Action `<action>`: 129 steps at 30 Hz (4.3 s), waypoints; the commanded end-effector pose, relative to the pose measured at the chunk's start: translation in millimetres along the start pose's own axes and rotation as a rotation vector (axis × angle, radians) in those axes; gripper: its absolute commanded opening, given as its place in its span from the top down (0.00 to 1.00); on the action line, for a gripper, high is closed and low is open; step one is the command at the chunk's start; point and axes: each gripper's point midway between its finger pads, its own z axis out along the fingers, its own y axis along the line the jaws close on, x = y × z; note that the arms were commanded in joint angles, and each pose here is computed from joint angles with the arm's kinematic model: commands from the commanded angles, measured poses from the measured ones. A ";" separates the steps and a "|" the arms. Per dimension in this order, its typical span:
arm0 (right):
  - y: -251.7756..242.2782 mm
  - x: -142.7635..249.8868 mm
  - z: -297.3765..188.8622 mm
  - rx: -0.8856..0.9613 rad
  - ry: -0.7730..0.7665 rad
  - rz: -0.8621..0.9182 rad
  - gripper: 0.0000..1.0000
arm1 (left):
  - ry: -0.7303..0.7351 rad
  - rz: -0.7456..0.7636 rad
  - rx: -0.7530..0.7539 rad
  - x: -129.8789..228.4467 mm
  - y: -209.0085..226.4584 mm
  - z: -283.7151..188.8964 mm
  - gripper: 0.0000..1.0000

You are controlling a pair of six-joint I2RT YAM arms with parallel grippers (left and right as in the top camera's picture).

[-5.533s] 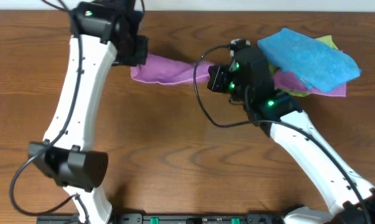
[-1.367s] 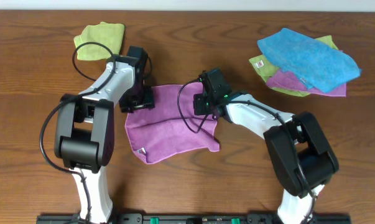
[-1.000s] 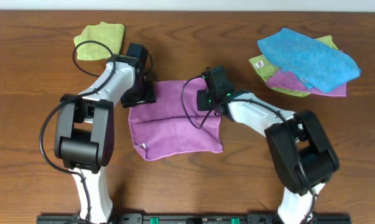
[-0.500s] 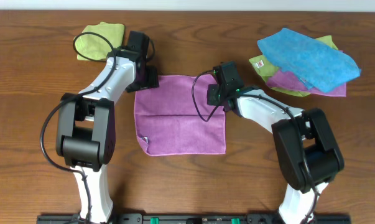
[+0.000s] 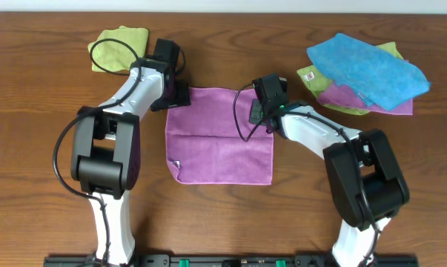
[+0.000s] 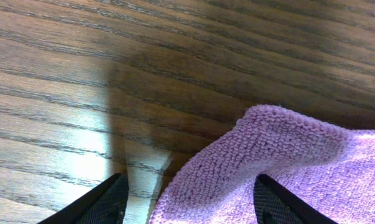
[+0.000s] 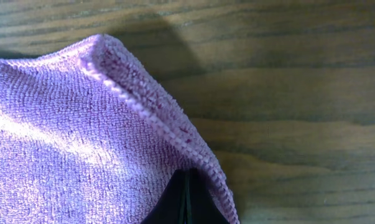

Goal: Fold the cloth
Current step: 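Pull the purple cloth corners outward to flatten it with both grippers, then release the top corners and move both grippers to the cloth's bottom edge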

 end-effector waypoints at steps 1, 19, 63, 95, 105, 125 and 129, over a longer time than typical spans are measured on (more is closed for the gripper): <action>-2.9 10.7 7.9 0.002 0.027 -0.029 0.75 | 0.016 -0.006 -0.018 -0.8 2.7 6.8 0.29; 42.2 17.8 1.5 -0.237 0.077 -0.126 0.61 | 0.015 0.040 0.061 -18.9 -21.2 -25.0 0.18; 47.1 14.7 0.7 -0.258 0.061 -0.147 0.64 | -0.001 -0.215 0.131 -19.1 -62.3 7.4 0.19; 40.1 18.0 2.1 -0.224 0.071 -0.166 0.87 | -0.085 -0.209 -0.058 -39.0 -3.5 7.4 0.66; 40.6 14.4 1.1 -0.228 0.057 -0.200 0.92 | -0.011 -0.133 0.038 -26.6 -20.1 7.1 0.69; 66.1 -44.1 -54.0 -0.298 -0.060 -0.282 0.29 | -0.038 -0.062 0.053 -33.8 -23.7 2.3 0.46; 45.7 -57.6 -64.0 -0.218 -0.060 -0.280 0.28 | -0.036 -0.062 0.054 -33.5 -23.8 2.3 0.46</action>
